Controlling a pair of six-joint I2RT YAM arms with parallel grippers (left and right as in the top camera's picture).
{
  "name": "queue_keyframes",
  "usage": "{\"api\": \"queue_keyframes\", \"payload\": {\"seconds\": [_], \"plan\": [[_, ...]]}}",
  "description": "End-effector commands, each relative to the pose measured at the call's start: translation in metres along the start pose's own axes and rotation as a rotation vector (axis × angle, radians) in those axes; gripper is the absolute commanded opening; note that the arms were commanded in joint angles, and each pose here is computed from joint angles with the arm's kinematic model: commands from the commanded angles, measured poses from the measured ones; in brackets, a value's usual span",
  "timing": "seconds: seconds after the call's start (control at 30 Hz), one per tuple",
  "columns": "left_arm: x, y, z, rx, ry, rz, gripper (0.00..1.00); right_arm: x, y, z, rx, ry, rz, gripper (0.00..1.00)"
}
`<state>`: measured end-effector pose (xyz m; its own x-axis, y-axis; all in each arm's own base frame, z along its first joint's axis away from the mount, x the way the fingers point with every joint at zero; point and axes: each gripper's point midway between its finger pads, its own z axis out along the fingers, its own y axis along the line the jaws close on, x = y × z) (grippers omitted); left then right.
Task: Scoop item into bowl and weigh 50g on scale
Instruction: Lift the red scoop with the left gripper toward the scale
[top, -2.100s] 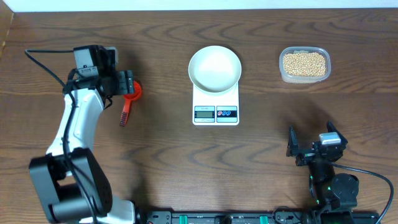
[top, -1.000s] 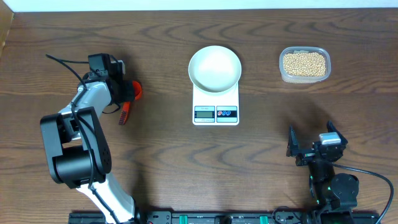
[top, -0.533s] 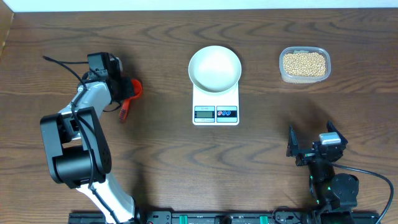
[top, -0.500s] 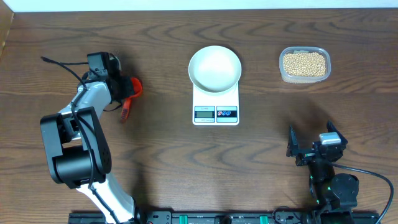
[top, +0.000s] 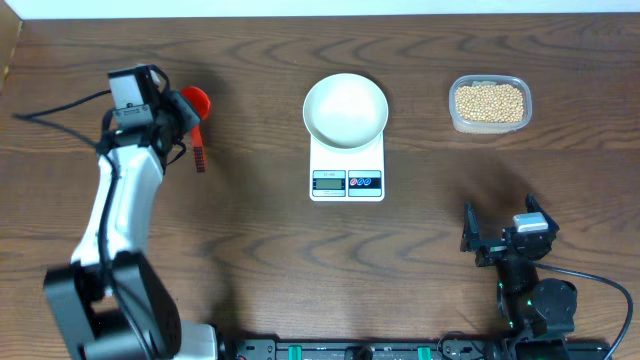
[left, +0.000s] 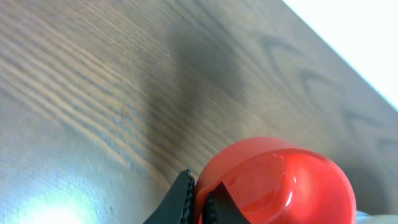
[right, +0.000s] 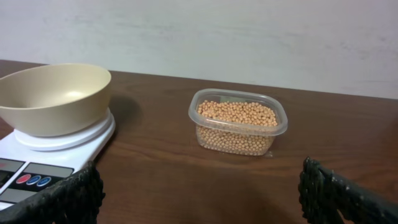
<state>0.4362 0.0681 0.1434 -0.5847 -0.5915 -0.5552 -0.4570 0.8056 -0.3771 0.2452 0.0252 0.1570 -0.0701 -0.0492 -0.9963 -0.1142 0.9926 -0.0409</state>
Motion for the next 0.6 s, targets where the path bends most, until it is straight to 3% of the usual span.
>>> {"api": "queue_keyframes", "payload": {"seconds": [0.0,0.07,0.17,0.43,0.57], "plan": [[-0.013,-0.01,-0.035,0.029,-0.045,-0.235,0.07,0.001,-0.001,0.0,0.003,0.001,0.013,0.99],[-0.009,-0.012,-0.048,0.032,-0.035,-0.373,0.07,0.001,-0.001,0.0,0.003,0.001,0.013,0.99],[0.002,-0.023,-0.057,0.058,0.004,-0.464,0.07,0.001,-0.001,0.0,0.003,0.001,0.013,0.99],[0.031,-0.064,-0.06,0.138,0.103,-0.429,0.07,0.001,-0.001,0.0,0.003,0.001,0.013,0.99],[0.043,-0.076,-0.061,0.144,0.139,-0.503,0.07,0.0,-0.001,0.0,0.004,0.0,0.013,0.99]]}}
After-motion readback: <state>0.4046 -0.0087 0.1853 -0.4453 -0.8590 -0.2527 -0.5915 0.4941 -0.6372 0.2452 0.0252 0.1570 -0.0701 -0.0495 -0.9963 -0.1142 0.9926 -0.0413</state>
